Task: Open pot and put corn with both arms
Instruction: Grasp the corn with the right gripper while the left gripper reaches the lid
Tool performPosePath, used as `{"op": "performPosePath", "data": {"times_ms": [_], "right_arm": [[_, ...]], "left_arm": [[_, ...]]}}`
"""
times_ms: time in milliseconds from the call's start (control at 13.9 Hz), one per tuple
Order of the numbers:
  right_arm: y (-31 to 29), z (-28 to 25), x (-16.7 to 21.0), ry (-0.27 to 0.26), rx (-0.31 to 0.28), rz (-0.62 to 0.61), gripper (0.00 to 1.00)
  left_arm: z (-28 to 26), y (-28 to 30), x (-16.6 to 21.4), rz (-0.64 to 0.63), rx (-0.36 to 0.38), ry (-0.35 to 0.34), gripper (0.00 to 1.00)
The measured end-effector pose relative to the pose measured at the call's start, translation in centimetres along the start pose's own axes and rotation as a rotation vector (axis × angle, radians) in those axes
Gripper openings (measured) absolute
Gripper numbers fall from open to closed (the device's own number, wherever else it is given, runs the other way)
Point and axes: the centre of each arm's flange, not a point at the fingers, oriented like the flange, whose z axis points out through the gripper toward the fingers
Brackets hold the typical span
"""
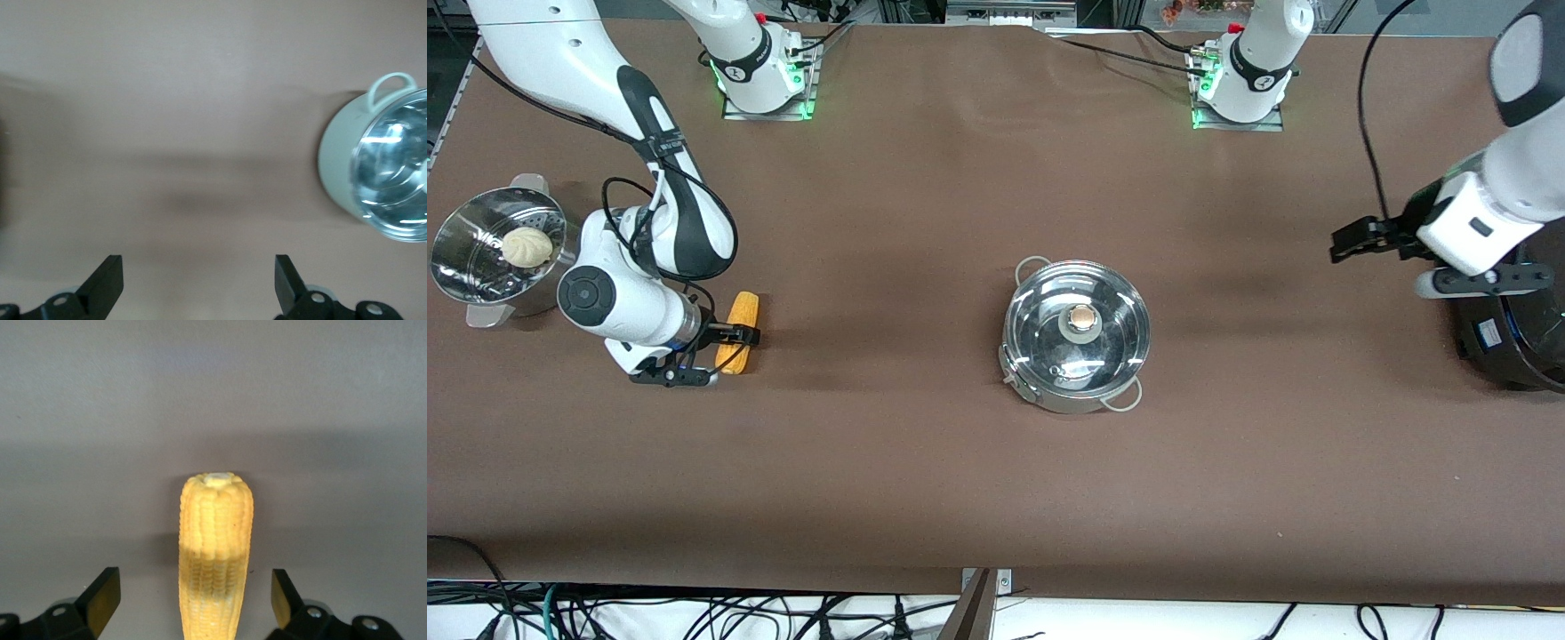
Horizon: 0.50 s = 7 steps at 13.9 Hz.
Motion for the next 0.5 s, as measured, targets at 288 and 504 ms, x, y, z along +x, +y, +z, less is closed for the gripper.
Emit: {"op": "performPosePath", "data": {"times_ms": [288, 504], "right_arm": [[0.3, 1.5, -1.3, 0.018, 0.001, 0.002, 1.0], [0.7, 2.6, -2.1, 0.014, 0.0, 0.006, 1.0]], "left_arm": [[0.8, 8.6, -1.5, -0.038, -0.029, 0.025, 1.0], [2.1, 13.9, -3.2, -0.03, -0.039, -0.001, 1.0]]}}
